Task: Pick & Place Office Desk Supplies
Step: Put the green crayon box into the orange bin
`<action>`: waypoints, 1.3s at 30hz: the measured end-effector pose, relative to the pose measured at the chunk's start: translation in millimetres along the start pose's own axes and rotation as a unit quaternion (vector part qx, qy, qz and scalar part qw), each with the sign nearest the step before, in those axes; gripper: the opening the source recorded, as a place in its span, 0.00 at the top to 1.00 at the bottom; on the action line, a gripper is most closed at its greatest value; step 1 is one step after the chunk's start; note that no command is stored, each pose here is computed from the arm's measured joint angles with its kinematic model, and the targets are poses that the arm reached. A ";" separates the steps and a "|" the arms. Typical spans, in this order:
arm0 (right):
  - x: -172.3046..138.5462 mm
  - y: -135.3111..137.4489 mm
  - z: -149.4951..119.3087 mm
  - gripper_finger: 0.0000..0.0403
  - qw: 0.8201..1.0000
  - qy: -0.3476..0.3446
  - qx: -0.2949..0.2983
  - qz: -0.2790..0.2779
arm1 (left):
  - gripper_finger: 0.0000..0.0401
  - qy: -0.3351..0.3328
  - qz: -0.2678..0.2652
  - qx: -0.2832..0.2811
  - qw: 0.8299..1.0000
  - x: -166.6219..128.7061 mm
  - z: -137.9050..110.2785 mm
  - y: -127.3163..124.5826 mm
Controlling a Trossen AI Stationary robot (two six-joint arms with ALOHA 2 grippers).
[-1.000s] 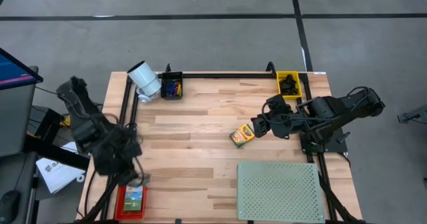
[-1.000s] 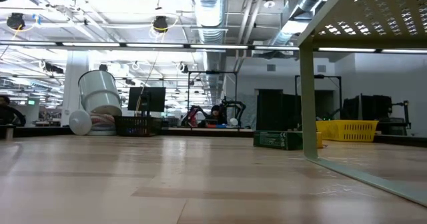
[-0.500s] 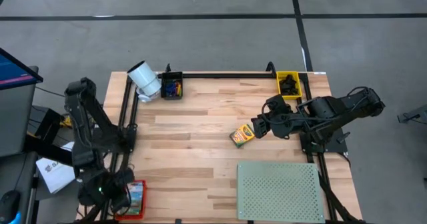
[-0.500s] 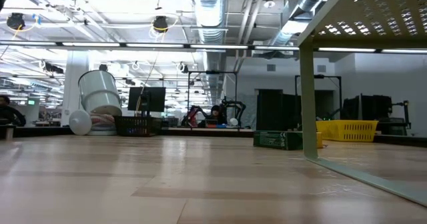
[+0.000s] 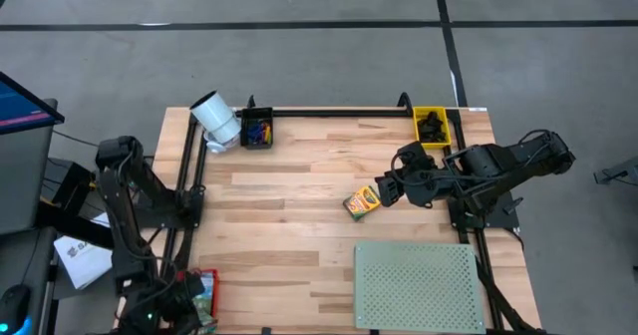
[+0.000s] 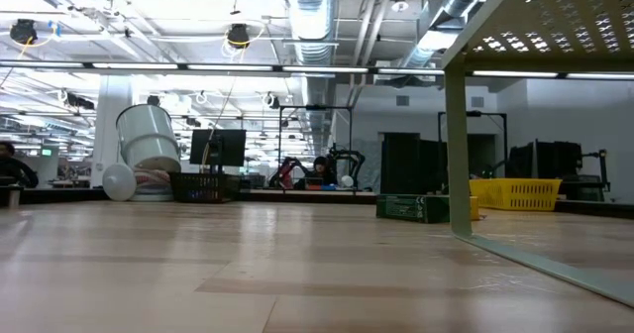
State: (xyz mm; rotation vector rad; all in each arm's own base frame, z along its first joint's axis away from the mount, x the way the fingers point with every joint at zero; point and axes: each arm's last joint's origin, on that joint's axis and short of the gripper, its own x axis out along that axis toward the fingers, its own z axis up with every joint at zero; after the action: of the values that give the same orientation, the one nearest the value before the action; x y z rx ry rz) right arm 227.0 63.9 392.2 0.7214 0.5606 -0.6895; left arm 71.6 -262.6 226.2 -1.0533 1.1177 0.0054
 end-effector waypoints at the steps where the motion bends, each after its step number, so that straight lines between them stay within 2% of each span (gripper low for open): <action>1: 0.0 0.0 0.0 0.59 1.000 0.000 0.000 0.000 | 1.00 0.000 -0.001 0.001 1.000 1.0 -0.9 0.0; 6: 0.0 1.8 0.6 0.59 1.000 -0.001 0.006 0.009 | 1.00 -0.065 -0.011 0.002 0.998 -0.9 2.7 2.5; 17: -0.4 3.5 -0.3 0.59 1.000 0.007 0.022 0.018 | 1.00 -0.091 0.020 -0.012 0.996 -3.9 7.0 10.0; 26: 3.3 6.4 -4.2 0.59 0.999 0.015 0.028 0.015 | 1.00 -0.085 0.020 -0.004 0.996 -5.8 3.8 11.6; 34: 16.2 18.5 -12.3 0.59 0.999 0.038 0.024 0.023 | 1.00 -0.096 0.017 0.026 0.995 -6.2 4.5 11.3; 39: 22.8 26.8 -15.1 0.59 0.998 0.046 0.028 0.041 | 1.00 -0.050 0.041 0.052 0.997 -7.2 2.2 13.0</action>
State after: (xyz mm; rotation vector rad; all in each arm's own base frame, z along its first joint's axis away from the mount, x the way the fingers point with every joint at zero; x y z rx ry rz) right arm 257.9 81.7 378.2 0.8280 0.5953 -0.6005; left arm 63.3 -250.6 222.6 -0.9032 1.0591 0.0641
